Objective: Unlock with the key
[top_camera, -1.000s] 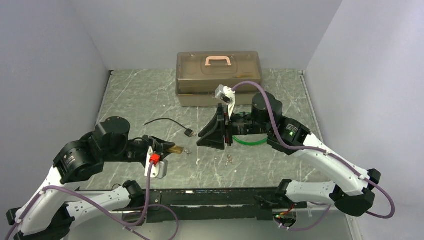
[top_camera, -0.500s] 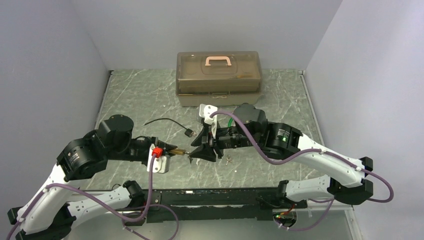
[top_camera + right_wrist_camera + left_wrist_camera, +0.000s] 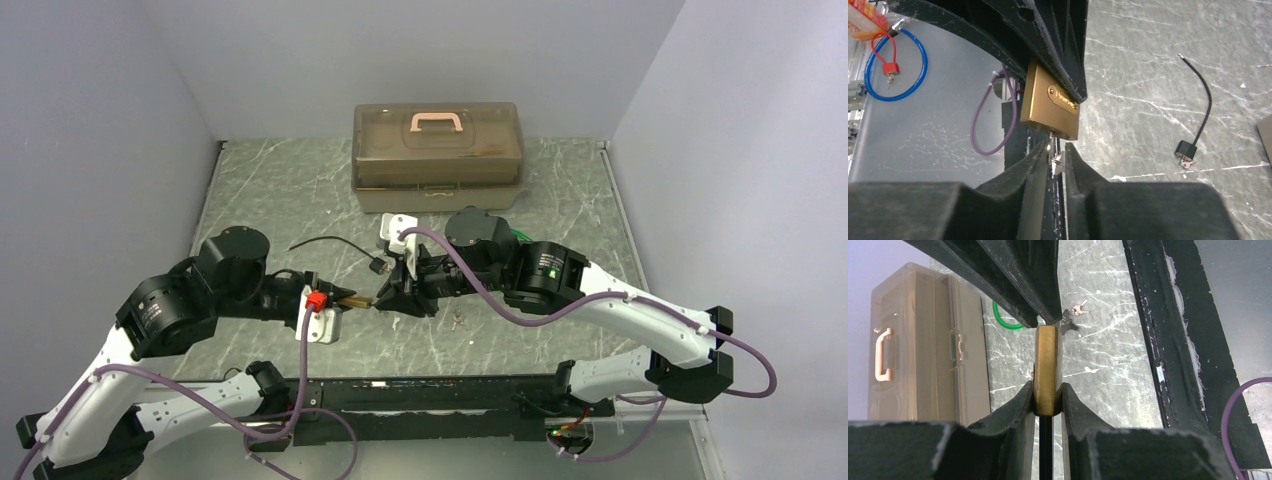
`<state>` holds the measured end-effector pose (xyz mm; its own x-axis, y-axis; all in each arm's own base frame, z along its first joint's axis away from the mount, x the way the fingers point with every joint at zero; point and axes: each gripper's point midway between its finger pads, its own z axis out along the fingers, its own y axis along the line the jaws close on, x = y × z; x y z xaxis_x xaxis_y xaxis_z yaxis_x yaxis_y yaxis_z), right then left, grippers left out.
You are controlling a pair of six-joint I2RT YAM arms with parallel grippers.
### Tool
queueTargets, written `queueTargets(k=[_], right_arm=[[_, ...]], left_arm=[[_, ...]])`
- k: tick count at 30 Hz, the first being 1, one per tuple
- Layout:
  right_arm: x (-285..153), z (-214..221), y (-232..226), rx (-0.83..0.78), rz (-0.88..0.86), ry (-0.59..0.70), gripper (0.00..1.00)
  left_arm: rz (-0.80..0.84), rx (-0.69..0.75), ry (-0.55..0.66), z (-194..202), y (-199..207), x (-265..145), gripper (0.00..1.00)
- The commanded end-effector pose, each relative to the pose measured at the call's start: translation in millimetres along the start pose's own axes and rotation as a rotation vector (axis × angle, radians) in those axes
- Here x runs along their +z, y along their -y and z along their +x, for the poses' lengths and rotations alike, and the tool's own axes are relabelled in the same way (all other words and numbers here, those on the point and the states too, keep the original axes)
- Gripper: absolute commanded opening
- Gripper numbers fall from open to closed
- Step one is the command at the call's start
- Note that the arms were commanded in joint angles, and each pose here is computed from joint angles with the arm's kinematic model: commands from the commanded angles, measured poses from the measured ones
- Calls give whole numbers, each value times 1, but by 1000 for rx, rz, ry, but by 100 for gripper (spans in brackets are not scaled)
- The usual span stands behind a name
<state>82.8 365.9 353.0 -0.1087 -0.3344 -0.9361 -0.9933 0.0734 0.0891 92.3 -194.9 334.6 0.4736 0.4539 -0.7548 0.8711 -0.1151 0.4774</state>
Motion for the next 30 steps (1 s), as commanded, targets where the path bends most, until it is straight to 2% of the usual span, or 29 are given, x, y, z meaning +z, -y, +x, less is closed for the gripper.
queueTargets(k=[1, 4, 6, 16, 30], right_arm=[[-4, -13, -8, -10, -35, 19, 17], [-1, -11, -10, 5, -51, 7, 0], [2, -8, -10, 16, -55, -9, 0], [7, 3, -20, 286, -229, -67, 0], [11, -4, -25, 329, -282, -30, 0]], left_arm=[[-64, 67, 114, -33, -16, -11, 0], [-66, 80, 113, -32, -16, -12, 0], [-78, 95, 110, -32, -18, -13, 0], [-202, 208, 124, -45, -43, -24, 0], [-207, 239, 122, -49, -48, -26, 0]])
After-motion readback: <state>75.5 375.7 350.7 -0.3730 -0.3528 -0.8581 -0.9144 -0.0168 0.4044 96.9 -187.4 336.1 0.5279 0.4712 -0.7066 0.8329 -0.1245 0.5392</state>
